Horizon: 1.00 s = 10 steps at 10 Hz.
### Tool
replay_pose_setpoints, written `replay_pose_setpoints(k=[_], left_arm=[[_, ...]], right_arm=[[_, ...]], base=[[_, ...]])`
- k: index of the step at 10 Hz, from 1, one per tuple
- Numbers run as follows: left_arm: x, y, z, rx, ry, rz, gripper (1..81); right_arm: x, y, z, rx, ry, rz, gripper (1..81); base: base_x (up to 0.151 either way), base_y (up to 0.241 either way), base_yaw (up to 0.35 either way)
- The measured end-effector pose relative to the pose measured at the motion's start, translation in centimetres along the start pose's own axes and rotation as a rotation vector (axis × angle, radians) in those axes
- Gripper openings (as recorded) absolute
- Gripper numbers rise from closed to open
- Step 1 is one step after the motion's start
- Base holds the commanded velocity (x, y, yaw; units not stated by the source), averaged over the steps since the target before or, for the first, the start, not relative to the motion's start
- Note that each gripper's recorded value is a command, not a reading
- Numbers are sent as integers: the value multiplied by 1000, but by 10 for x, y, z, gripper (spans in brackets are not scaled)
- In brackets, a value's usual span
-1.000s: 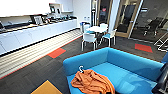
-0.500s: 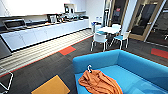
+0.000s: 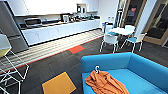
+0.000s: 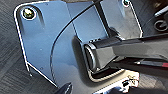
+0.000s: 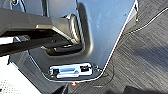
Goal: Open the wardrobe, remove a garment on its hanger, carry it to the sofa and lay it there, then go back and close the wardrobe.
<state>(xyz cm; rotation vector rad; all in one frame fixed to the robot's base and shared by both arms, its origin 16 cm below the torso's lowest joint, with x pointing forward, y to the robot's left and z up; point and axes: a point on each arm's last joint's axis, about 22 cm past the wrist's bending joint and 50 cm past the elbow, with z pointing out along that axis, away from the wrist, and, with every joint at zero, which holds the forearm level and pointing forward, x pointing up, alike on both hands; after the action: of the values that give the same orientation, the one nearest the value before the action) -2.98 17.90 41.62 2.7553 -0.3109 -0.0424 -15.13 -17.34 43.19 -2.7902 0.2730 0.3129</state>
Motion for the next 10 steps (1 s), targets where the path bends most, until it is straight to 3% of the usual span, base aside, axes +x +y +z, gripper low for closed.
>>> replay_pose_setpoints(k=[1, 2, 6, 7, 10], left_arm=[[2, 0, 0, 0, 2, 1, 811], [0, 0, 0, -1, 0, 0, 811], [1, 0, 0, 0, 2, 0, 811], [2, 0, 0, 0, 2, 0, 811], [0, 1, 0, -1, 0, 0, 811]], right_arm=[[-6, 6, -2, -6, -4, 29, 811], [-3, 9, -2, -15, -3, 18, 811], [-11, 11, 0, -47, -43, -189, 811], [-11, 14, -1, -53, -48, -188, 811], [22, 12, -1, -49, 40, -137, 811]], base=[[0, 0, 305], [0, 0, 305], [0, 0, 305], [0, 0, 305], [0, 0, 305]])
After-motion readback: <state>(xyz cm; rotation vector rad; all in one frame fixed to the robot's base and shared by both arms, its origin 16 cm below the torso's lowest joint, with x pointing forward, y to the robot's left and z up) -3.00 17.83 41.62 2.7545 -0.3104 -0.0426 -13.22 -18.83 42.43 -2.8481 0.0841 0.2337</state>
